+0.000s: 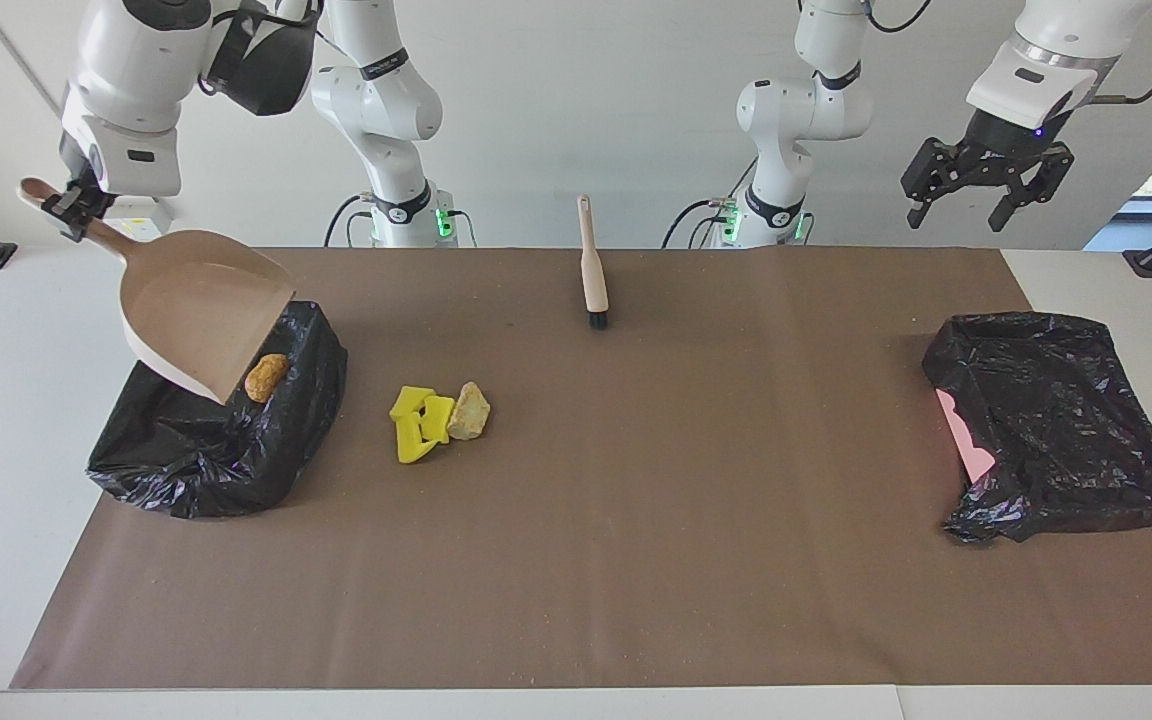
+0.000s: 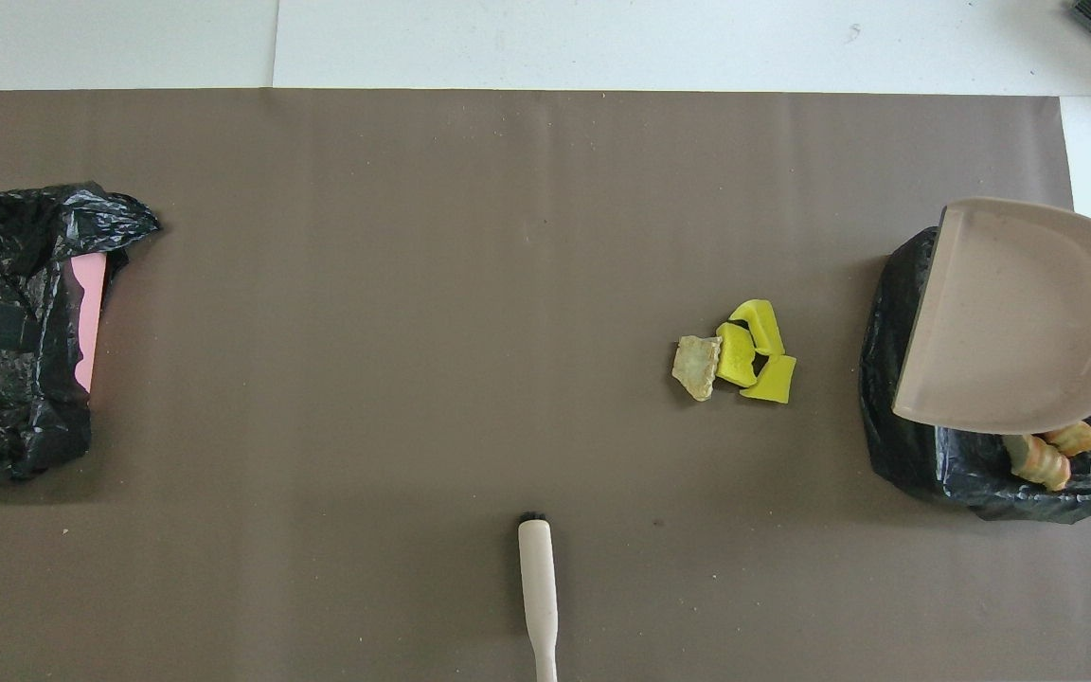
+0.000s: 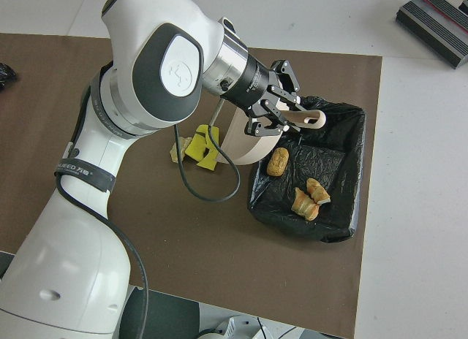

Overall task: Sweep and dump trash in bin
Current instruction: 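Carry the empty dustpan back and set it near the sponges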

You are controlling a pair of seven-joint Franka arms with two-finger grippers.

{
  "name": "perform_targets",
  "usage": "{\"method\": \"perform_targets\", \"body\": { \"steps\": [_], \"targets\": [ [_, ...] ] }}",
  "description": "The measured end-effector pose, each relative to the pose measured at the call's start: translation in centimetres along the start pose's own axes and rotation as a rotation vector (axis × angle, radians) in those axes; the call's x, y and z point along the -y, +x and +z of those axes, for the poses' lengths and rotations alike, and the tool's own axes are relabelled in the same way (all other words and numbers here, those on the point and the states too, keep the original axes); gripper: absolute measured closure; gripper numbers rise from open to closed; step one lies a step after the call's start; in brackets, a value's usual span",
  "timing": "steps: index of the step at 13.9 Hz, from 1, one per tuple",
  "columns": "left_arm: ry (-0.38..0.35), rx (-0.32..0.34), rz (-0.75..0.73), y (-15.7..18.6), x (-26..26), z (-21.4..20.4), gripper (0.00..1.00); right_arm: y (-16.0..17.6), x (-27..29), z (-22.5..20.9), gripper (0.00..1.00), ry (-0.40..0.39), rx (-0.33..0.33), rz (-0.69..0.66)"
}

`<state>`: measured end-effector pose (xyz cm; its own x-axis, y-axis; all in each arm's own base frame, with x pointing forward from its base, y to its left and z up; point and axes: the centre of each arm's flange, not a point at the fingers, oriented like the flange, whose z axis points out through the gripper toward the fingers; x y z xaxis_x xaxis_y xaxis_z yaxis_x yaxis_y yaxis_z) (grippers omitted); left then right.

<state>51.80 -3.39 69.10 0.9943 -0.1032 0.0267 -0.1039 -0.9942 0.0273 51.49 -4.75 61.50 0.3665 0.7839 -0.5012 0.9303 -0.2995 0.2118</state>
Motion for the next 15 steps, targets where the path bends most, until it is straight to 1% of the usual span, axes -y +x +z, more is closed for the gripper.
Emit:
{"method": "perform_targets", "body": {
  "steps": [1, 3, 5, 7, 8, 10, 12, 15],
  "targets": [
    [-0.004, -0.001, -0.002, -0.1, 0.1, -0.2, 0.00, 1.5, 0.6, -0.8, 0.69, 0.009, -0.041, 0.055],
    [-0.004, -0.002, 0.009, -0.1, -0.5, -0.4, 0.00, 5.5, 2.1, -2.7, 0.69, 0.035, -0.115, 0.207],
    [-0.003, -0.003, 0.022, -0.1, -1.3, -0.5, 0.00, 9.2, 3.3, -3.6, 0.69, 0.077, -0.167, 0.352],
    [-0.002, -0.007, 0.034, -0.2, -1.9, -0.7, 0.00, 13.2, 4.1, -3.4, 0.69, 0.132, -0.194, 0.482],
    [-0.002, -0.007, 0.036, -0.2, -2.0, -0.8, 0.00, 15.8, 4.7, -3.3, 0.69, 0.157, -0.201, 0.547],
    [-0.002, -0.003, 0.036, -0.3, -2.0, -0.8, 0.00, 21.6, 6.3, -3.9, 0.69, 0.201, -0.220, 0.680],
    [-0.002, 0.000, 0.037, -0.5, -2.1, -0.9, 0.00, 27.2, 7.5, -5.1, 0.69, 0.263, -0.240, 0.825],
    [-0.002, 0.003, 0.039, -0.6, -2.2, -0.9, 0.00, 33.4, 7.1, -5.9, 0.69, 0.368, -0.278, 1.005]
  ]
}}
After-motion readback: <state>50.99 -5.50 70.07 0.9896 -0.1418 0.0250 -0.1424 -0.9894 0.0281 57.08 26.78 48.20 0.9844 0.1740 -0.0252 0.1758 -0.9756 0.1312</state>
